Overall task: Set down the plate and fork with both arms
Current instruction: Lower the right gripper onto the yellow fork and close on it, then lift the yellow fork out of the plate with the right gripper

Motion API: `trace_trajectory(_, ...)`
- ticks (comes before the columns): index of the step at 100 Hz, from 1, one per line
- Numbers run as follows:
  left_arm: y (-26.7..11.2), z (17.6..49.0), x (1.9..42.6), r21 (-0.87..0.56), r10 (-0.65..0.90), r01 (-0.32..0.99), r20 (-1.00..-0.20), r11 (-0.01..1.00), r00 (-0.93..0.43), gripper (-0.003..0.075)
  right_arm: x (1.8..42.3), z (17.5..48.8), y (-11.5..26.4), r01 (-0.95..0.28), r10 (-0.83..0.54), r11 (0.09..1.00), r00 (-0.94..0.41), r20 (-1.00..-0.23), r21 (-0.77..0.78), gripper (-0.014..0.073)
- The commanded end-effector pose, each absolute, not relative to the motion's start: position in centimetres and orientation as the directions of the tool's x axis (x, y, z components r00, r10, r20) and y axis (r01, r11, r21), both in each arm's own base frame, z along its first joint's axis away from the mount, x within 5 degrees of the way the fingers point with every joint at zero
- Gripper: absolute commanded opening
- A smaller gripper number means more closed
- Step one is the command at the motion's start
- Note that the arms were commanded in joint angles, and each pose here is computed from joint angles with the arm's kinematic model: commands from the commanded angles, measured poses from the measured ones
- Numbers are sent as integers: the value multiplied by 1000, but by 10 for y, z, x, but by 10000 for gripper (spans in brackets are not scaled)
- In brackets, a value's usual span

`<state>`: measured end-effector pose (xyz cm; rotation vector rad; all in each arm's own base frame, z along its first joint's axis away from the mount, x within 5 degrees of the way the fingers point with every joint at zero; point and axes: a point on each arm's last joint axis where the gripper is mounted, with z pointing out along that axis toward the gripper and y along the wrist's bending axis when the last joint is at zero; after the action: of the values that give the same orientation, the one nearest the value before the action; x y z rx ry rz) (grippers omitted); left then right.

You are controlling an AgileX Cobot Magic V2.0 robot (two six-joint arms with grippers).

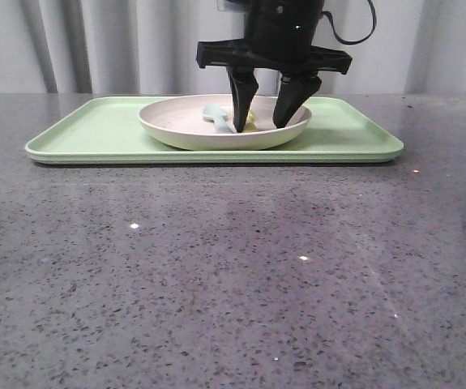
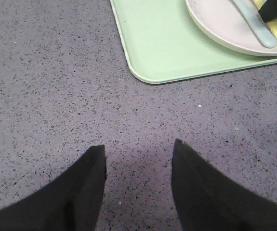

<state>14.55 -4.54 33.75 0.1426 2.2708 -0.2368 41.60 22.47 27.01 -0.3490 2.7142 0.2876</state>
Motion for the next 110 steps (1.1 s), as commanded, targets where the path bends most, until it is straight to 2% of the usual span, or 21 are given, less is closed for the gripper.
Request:
trace_trajectory(1,-46,351,147,-141,-7,184,-811,973,-585,312,411,311,222,-307,-179,936,-837,-517,172,400)
trace_trajectory(29,-46,351,147,-141,-7,184,-811,973,-585,312,411,311,224,-306,-171,933,-840,-516,190,393)
trace_trajectory(51,-46,351,147,-141,-7,184,-811,973,-585,312,413,298,225,-300,-182,936,-862,-474,186,385)
trace_trajectory(58,-46,351,147,-141,-7,184,-811,973,-585,312,414,297,226,-300,-183,936,-862,-473,186,323)
trace_trajectory(70,-46,351,147,-141,-7,184,-811,973,-585,312,414,297,226,-300,-183,936,-862,-473,186,146)
trace_trajectory(82,-46,351,147,-141,-7,184,-811,973,-585,312,414,297,226,-300,-182,936,-861,-474,186,28)
trace_trajectory(91,-46,351,147,-141,-7,184,-811,973,-585,312,414,297,226,-300,-182,936,-861,-475,186,-8)
trace_trajectory(110,-46,351,147,-141,-7,184,-811,973,-585,312,414,298,226,-300,-181,935,-860,-476,186,-14)
